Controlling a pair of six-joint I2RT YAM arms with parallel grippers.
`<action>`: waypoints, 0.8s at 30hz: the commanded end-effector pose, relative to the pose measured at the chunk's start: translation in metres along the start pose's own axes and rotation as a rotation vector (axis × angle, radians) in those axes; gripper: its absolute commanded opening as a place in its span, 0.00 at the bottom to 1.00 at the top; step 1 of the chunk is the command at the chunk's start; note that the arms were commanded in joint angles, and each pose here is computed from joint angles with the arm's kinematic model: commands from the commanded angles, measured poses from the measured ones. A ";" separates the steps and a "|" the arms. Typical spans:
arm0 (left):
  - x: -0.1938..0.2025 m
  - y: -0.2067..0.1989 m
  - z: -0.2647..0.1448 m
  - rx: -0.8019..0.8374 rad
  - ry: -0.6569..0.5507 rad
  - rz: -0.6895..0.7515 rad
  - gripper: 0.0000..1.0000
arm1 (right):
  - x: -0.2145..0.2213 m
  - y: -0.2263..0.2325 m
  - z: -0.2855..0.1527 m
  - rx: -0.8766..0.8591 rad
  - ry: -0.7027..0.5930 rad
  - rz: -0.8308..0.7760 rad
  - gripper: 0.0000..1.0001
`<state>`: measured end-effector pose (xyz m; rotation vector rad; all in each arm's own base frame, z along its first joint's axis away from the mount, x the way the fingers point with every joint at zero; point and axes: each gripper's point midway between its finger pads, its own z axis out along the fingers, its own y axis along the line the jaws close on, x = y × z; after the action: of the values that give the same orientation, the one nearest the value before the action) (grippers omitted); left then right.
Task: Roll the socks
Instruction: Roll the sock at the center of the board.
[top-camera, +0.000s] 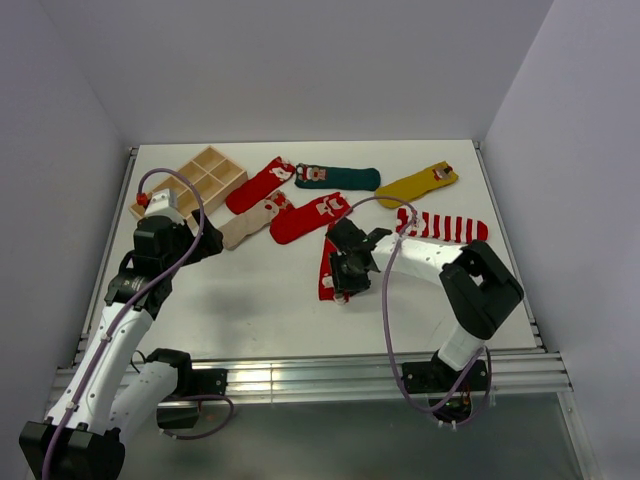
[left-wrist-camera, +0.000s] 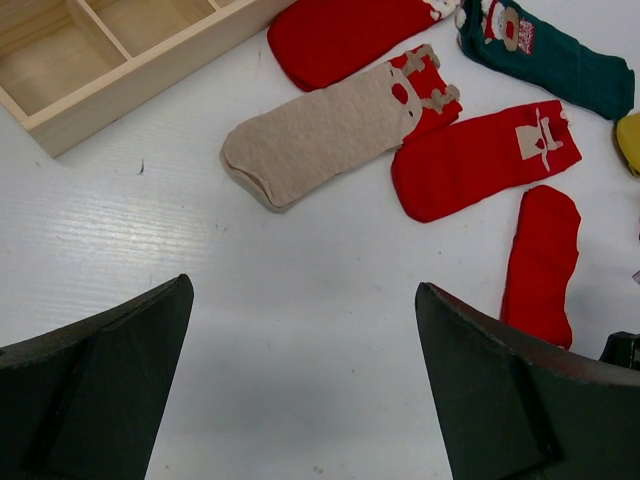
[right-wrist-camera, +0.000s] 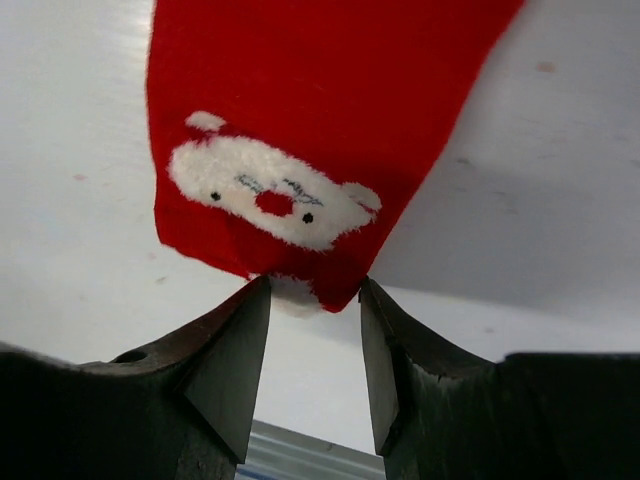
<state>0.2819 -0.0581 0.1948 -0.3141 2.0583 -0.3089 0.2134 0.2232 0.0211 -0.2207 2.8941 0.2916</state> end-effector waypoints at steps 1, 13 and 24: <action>-0.005 -0.003 -0.001 0.011 -0.025 -0.011 0.99 | -0.016 0.049 -0.011 -0.177 -0.020 -0.065 0.49; -0.005 0.000 -0.001 0.000 -0.029 -0.014 0.99 | -0.027 0.080 -0.029 -0.177 -0.149 -0.361 0.49; -0.004 0.001 0.001 -0.009 -0.025 -0.015 0.99 | -0.028 0.056 -0.023 -0.010 -0.248 -0.614 0.52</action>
<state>0.2821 -0.0579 0.1949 -0.3214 2.0572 -0.3101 0.2152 0.2679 0.0424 -0.8744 2.5775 0.2528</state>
